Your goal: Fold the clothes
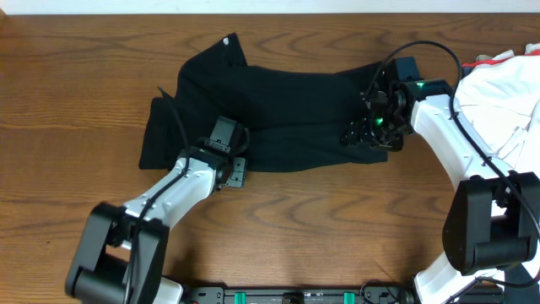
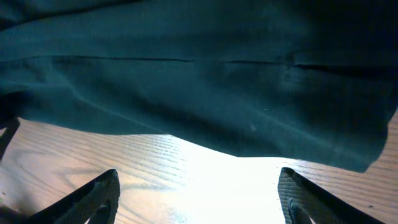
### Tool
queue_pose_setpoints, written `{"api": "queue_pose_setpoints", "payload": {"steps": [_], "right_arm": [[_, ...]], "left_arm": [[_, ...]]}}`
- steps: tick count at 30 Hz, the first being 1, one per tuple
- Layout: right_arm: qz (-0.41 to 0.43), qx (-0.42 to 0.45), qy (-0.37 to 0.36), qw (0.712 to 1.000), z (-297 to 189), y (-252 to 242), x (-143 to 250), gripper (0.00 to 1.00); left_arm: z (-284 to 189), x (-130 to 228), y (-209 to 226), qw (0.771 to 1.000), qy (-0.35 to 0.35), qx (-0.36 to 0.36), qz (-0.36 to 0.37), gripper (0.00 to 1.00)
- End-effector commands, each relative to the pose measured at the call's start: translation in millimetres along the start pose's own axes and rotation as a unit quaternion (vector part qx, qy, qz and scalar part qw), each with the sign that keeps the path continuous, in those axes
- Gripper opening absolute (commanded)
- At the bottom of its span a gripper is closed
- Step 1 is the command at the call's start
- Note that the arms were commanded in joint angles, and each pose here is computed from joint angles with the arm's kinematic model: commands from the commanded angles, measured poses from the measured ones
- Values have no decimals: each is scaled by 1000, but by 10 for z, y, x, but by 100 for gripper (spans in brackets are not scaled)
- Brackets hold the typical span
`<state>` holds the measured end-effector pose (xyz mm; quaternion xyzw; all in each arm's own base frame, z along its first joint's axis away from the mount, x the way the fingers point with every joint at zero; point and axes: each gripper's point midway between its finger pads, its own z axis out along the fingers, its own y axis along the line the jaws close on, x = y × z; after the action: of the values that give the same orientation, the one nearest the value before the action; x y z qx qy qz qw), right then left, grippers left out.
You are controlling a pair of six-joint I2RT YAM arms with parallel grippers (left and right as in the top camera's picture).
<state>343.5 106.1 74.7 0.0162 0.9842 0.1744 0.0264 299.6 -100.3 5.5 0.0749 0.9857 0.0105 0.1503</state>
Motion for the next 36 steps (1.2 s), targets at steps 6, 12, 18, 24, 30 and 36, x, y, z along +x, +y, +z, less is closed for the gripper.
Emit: {"api": "queue_pose_setpoints", "payload": {"steps": [6,12,18,24,30,36], "right_arm": [[-1,-3,0,1000,-15,-2,5,79],[-1,-3,0,1000,-15,-4,6,79],[-8,36,2,999,-19,-140,25,79],[-10,80,5,997,-37,-292,52,79],[-11,78,5,997,-36,-286,52,79],[-29,39,16,999,24,-117,96,66]], "left_arm": [[220,134,64,999,34,-25,20,35],[-68,34,107,999,31,-33,15,11],[-784,35,520,990,36,-133,23,8],[-1336,22,636,991,-16,-135,-13,8],[-1596,190,758,988,-29,-135,-62,9],[-1618,279,776,988,-16,-139,-67,11]]}}
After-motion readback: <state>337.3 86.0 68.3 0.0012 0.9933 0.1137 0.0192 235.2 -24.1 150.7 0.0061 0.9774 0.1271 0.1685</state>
